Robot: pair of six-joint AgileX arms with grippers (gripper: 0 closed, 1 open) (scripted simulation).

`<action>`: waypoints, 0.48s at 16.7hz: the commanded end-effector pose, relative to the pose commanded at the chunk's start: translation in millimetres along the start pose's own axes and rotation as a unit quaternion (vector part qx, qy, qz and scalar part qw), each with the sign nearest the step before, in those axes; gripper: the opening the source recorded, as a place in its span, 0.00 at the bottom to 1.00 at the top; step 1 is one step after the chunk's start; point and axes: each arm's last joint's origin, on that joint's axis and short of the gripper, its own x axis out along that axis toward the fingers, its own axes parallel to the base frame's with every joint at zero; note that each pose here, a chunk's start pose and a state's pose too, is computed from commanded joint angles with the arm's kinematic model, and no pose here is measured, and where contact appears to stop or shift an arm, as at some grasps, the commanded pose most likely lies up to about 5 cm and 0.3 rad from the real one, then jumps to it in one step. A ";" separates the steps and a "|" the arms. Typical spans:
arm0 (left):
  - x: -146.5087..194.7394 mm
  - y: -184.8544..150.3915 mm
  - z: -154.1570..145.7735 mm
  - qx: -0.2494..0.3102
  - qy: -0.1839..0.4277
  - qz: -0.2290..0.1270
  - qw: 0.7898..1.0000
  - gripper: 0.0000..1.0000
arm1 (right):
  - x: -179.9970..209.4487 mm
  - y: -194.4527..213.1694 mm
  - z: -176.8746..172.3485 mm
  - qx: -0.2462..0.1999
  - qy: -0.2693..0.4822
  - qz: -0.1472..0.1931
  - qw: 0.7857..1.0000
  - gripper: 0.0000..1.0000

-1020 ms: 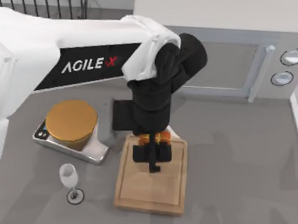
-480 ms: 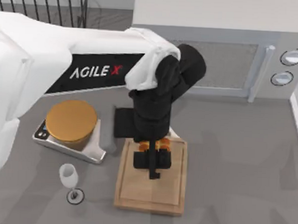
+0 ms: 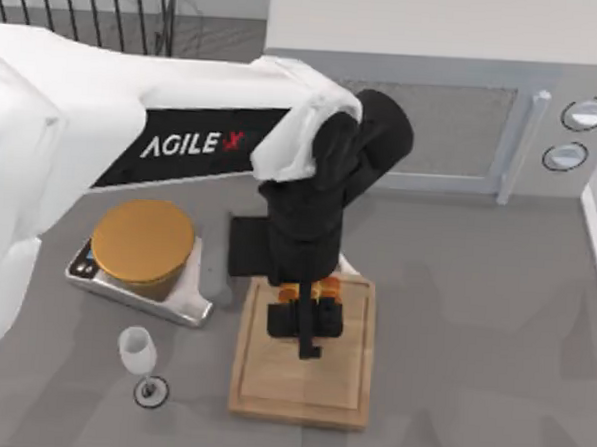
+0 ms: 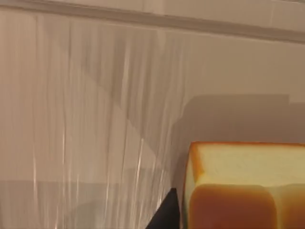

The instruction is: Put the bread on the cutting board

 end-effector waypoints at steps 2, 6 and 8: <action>0.0 0.0 0.0 0.000 0.000 0.000 1.000 0.60 | 0.0 0.0 0.0 0.000 0.000 0.000 1.000 1.00; 0.0 0.0 0.0 0.000 0.000 0.000 1.000 0.90 | 0.0 0.0 0.0 0.000 0.000 0.000 1.000 1.00; 0.0 0.0 0.0 0.000 0.000 0.000 1.000 1.00 | 0.0 0.0 0.0 0.000 0.000 0.000 1.000 1.00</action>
